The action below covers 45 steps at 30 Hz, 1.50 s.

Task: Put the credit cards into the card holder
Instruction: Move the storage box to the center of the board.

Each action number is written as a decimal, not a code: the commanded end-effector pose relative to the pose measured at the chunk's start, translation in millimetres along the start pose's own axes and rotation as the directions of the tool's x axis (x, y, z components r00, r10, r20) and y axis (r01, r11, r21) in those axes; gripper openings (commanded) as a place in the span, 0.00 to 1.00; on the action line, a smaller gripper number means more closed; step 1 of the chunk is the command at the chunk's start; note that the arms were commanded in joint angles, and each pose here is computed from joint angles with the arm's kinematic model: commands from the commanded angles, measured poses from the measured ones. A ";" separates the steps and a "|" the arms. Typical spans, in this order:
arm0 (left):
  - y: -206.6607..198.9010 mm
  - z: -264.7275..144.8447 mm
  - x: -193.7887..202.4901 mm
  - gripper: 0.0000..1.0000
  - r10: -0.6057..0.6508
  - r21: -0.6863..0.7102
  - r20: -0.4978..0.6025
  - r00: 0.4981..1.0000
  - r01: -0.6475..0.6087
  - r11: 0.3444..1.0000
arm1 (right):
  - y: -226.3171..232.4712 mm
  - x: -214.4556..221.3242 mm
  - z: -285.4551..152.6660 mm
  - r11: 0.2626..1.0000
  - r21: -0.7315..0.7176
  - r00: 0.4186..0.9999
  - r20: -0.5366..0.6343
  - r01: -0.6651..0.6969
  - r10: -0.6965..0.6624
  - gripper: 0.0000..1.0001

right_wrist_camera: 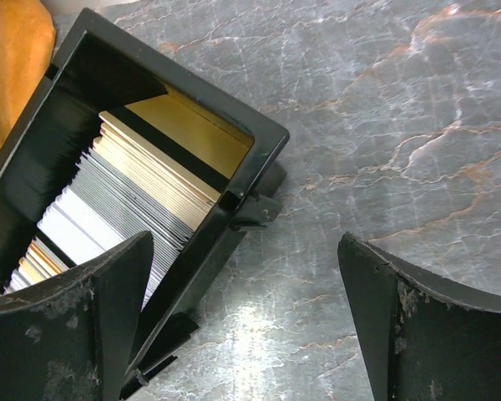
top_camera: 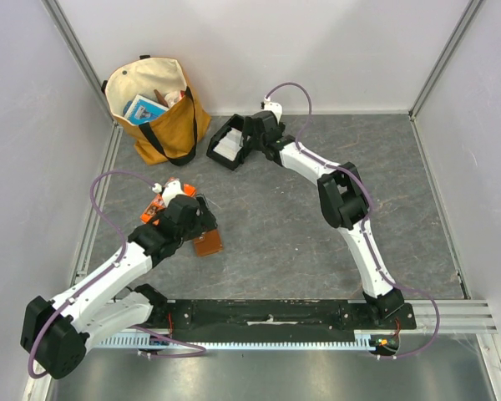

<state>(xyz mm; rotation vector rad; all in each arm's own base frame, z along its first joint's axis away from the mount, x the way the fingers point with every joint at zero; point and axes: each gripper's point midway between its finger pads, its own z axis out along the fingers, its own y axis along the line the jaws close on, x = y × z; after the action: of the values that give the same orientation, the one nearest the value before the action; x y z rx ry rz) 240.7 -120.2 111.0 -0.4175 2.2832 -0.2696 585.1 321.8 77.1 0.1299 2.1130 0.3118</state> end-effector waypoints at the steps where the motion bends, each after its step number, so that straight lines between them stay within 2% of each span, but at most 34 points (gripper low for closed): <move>1: 1.3 -3.6 -12.4 0.98 0.019 0.001 0.040 0.999 -0.019 1.000 | -16.1 -22.2 -10.5 0.995 0.082 0.996 0.060 0.061 -0.066 0.98; 8: 2.0 -0.8 -11.3 0.98 0.030 0.005 0.037 0.999 -0.030 1.000 | -40.2 -13.7 -38.0 0.986 0.137 0.994 0.041 0.098 -0.105 0.98; 12: 2.2 2.1 -10.2 0.99 0.027 0.004 0.034 0.999 -0.028 1.000 | -59.5 5.3 -56.9 0.980 0.163 0.993 -0.001 0.113 -0.114 0.98; 21: 7.9 10.9 1.0 0.99 0.044 0.000 0.013 0.999 -0.044 0.999 | -107.2 42.3 -125.4 0.972 0.173 0.987 -0.054 0.159 -0.151 0.98; 28: 10.8 17.1 16.8 0.99 0.047 0.022 -0.021 0.999 -0.046 0.999 | -142.9 53.0 -178.1 0.973 0.174 0.988 -0.052 0.154 -0.147 0.98; 35: 20.0 24.3 30.6 0.99 0.046 -0.010 -0.056 0.997 -0.046 0.999 | -159.2 41.1 -224.4 0.981 0.150 0.992 -0.006 0.125 -0.125 0.98; 41: 21.4 34.2 24.1 0.99 0.073 -0.031 -0.064 0.995 -0.075 0.997 | -134.3 18.5 -256.9 0.995 -0.001 0.994 0.019 0.104 -0.104 0.98; 45: 22.0 44.9 10.7 0.99 0.059 -0.021 -0.099 0.993 -0.061 0.998 | -105.2 40.2 -281.0 0.982 -0.191 0.999 -0.039 -0.004 -0.004 0.98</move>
<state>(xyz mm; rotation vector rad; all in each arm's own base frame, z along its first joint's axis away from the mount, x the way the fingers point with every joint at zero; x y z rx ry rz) 235.0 -104.2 49.0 -0.3934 2.4272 -0.1804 361.1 152.5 153.5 0.0523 2.0845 0.2652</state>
